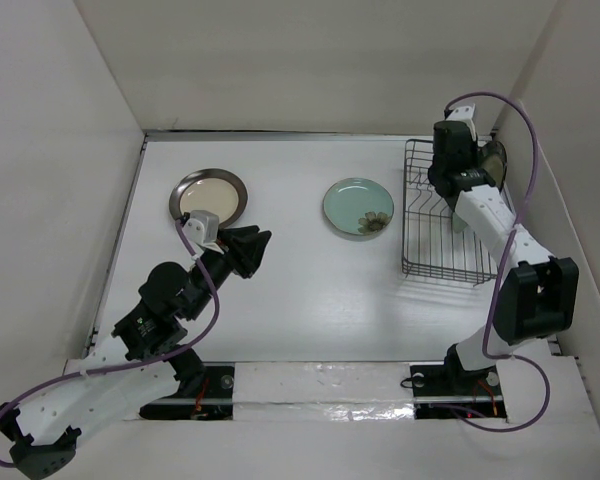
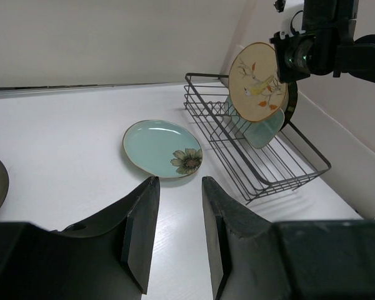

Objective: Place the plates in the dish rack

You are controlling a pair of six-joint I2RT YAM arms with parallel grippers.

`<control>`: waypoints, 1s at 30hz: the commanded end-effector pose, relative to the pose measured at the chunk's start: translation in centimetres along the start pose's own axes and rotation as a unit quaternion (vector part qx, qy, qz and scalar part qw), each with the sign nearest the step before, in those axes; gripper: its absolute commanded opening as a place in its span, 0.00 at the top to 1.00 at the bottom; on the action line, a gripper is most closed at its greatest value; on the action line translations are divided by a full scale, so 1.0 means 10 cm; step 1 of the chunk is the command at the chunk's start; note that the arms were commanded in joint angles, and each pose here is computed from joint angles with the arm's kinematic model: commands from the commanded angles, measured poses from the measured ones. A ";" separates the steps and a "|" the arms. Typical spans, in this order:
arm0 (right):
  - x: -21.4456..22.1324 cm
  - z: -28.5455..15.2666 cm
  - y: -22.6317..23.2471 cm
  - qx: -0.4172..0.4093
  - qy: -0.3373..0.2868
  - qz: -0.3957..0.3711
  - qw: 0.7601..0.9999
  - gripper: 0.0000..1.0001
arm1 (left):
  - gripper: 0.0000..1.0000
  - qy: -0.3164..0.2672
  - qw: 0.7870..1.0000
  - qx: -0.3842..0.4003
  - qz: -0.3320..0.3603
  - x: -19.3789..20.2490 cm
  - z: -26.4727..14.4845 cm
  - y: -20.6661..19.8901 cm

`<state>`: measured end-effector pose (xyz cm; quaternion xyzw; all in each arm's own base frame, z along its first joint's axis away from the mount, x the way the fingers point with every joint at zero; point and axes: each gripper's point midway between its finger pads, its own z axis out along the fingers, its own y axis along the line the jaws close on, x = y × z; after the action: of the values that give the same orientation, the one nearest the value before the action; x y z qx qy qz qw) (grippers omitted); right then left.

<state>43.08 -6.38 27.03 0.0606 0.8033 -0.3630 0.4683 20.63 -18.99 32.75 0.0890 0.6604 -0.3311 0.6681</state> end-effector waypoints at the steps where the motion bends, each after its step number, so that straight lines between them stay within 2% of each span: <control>1: -0.43 -0.09 -0.48 0.062 -0.053 0.100 0.992 1.00 | 0.70 -0.011 1.000 0.007 -0.001 -0.04 0.03 -0.04; 8: -0.45 -0.17 -0.66 0.080 -0.063 0.129 0.986 1.00 | 0.70 -0.007 1.000 0.008 0.000 -0.02 0.04 -0.05; 18: -0.34 -0.15 -0.62 0.083 -0.052 0.130 0.987 1.00 | 0.70 -0.006 1.000 0.011 0.000 -0.01 0.05 -0.06; 30: 0.10 0.14 -0.06 0.044 -0.007 0.107 0.993 1.00 | 0.70 -0.007 1.000 0.011 -0.001 -0.02 0.05 -0.06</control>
<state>42.01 -7.81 24.39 0.1125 0.8062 -0.3597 0.4560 21.02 -19.49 31.98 0.0941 0.6704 -0.3248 0.6605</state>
